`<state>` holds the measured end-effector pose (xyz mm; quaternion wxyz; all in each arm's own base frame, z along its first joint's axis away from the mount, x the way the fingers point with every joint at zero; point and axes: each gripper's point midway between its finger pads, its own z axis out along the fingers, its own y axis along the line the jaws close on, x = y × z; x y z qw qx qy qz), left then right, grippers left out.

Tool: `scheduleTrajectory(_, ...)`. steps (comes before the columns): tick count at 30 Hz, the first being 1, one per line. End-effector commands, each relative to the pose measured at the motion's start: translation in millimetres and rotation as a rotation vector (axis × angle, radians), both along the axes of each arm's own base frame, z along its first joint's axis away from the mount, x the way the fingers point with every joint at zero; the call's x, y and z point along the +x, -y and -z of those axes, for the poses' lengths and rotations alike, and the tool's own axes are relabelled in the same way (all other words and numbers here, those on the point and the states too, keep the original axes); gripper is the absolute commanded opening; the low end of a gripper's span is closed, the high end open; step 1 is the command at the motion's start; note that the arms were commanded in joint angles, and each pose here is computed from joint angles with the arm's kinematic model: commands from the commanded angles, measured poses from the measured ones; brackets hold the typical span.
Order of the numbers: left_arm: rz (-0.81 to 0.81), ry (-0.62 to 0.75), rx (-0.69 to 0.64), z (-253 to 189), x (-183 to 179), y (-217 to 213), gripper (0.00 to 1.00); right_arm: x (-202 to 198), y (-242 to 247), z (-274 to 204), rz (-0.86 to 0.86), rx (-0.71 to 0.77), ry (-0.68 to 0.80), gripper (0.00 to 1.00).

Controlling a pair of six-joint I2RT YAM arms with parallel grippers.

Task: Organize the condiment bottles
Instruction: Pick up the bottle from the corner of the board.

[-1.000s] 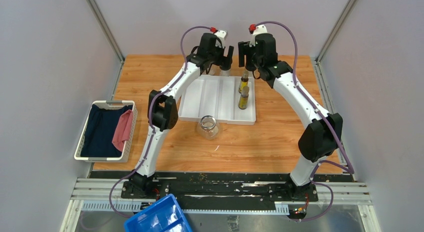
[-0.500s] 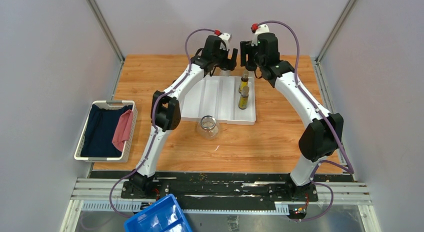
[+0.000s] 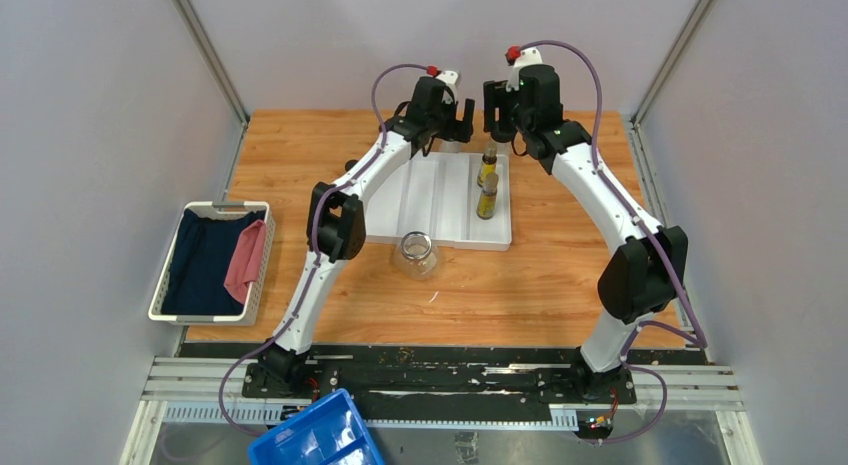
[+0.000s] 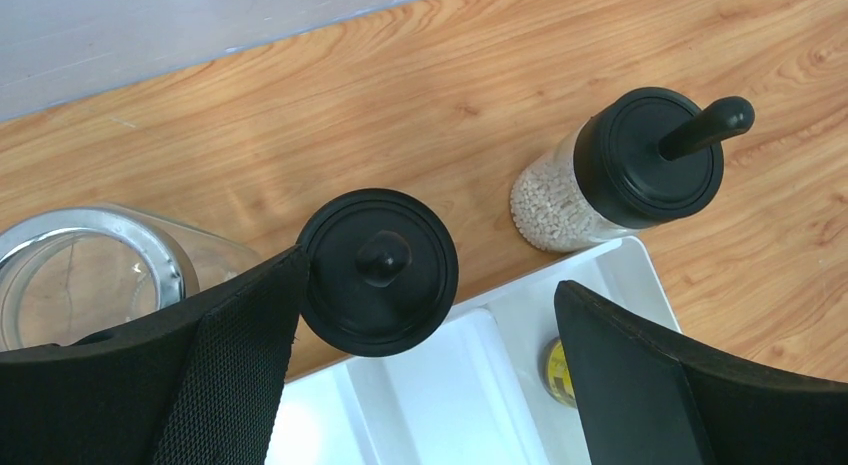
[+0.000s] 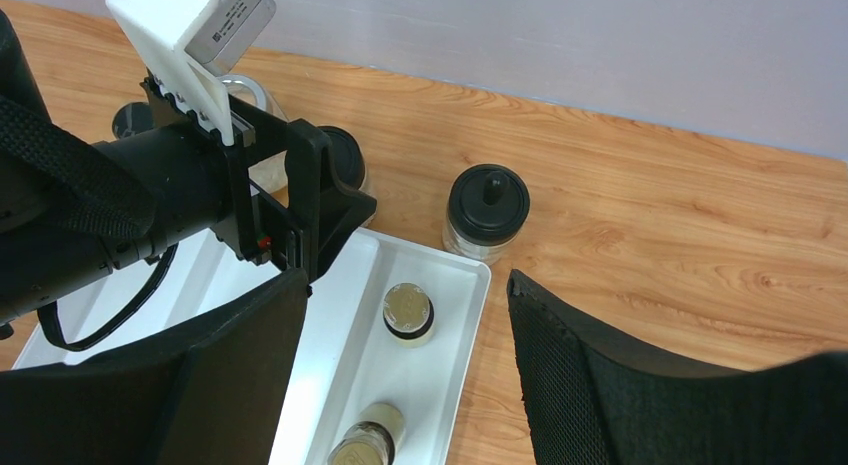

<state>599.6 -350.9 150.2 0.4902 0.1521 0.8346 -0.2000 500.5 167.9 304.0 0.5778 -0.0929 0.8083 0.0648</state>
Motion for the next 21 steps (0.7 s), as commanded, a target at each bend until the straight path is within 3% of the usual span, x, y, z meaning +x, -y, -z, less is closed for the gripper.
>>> scheduleTrajectory(1,-0.026,0.022,-0.029,-0.6,8.3,5.3,1.0,8.2,4.1,13.9,0.003,-0.005,-0.021,0.76)
scheduleTrajectory(21,-0.106,0.048,-0.035,4.3,21.6,-2.3,1.0,19.4,7.1,22.4,0.002,-0.002,-0.039,0.76)
